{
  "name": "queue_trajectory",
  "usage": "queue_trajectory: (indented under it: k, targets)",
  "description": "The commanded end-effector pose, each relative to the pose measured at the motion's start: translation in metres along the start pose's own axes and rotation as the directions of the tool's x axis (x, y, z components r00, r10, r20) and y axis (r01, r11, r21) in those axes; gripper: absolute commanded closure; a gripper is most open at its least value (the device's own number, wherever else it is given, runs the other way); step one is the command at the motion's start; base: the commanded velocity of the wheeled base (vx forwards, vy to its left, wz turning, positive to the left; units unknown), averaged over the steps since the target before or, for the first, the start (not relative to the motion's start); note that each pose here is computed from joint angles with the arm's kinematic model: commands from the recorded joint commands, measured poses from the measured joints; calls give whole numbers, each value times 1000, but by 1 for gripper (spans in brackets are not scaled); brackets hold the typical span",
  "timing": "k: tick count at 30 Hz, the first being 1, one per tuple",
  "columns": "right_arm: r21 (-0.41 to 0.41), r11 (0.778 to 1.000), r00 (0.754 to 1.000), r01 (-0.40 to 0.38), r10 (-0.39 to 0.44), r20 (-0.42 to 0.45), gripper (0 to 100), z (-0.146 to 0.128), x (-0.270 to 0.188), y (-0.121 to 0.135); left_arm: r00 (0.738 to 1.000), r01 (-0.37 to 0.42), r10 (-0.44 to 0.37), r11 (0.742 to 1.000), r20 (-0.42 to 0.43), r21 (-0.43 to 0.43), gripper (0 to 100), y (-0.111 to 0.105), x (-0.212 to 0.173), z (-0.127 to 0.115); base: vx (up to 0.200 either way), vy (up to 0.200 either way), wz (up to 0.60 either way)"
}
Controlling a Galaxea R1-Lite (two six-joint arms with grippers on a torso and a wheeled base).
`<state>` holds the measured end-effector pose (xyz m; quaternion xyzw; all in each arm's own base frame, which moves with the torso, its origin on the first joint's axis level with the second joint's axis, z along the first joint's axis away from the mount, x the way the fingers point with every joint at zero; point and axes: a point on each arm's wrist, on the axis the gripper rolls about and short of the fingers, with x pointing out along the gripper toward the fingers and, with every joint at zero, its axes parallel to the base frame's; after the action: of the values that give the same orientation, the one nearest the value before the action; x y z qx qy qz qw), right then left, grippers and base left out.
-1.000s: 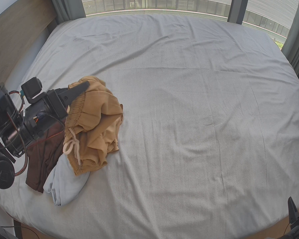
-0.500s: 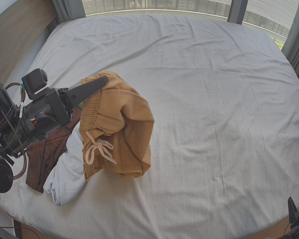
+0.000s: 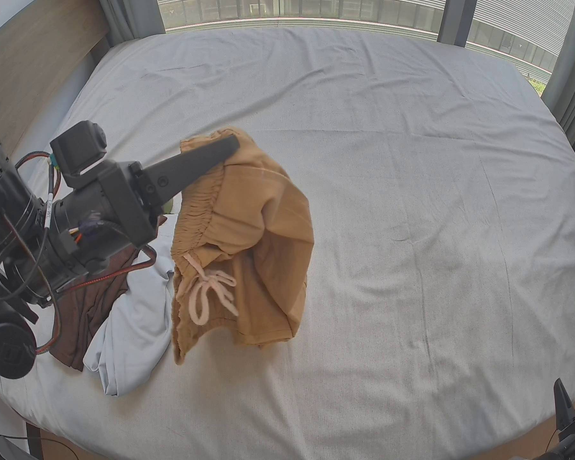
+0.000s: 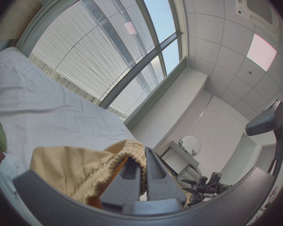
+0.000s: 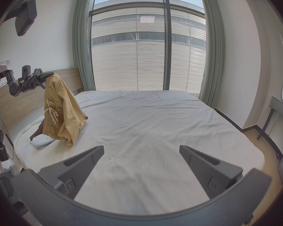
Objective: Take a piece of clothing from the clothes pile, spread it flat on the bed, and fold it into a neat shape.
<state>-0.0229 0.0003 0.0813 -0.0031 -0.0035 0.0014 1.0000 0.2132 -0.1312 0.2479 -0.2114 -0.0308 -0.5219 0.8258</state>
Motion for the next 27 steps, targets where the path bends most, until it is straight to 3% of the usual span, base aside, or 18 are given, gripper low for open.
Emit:
queue_trajectory:
  k: [1, 6, 10, 19, 27]
  targets:
    - [0, 1000, 1000, 0, 0, -5, 0, -5, 0, 0, 999, 43, -43, 999, 11, 2, 100, 1, 14, -9, 0, 0, 0]
    - [0, 1000, 1000, 0, 0, -4, 0, -5, 0, 0, 993, 58, -57, 998, 99, -7, 100, 9, 28, -12, 0, 0, 0]
    - [0, 1000, 1000, -2, 2, -4, 0, -5, 0, 0, 981, 110, -94, 990, 168, -92, 100, -4, 38, -7, 0, 0, 0]
    - [0, 1000, 1000, 0, 0, -5, 0, -5, 0, 0, 946, 210, -189, 976, 264, -56, 100, -24, 50, 11, 0, 0, 0]
    - [0, 1000, 1000, 0, 0, -5, 0, -5, 0, 0, 926, 258, -232, 965, 297, -52, 100, -31, 55, 16, 0, 0, 0]
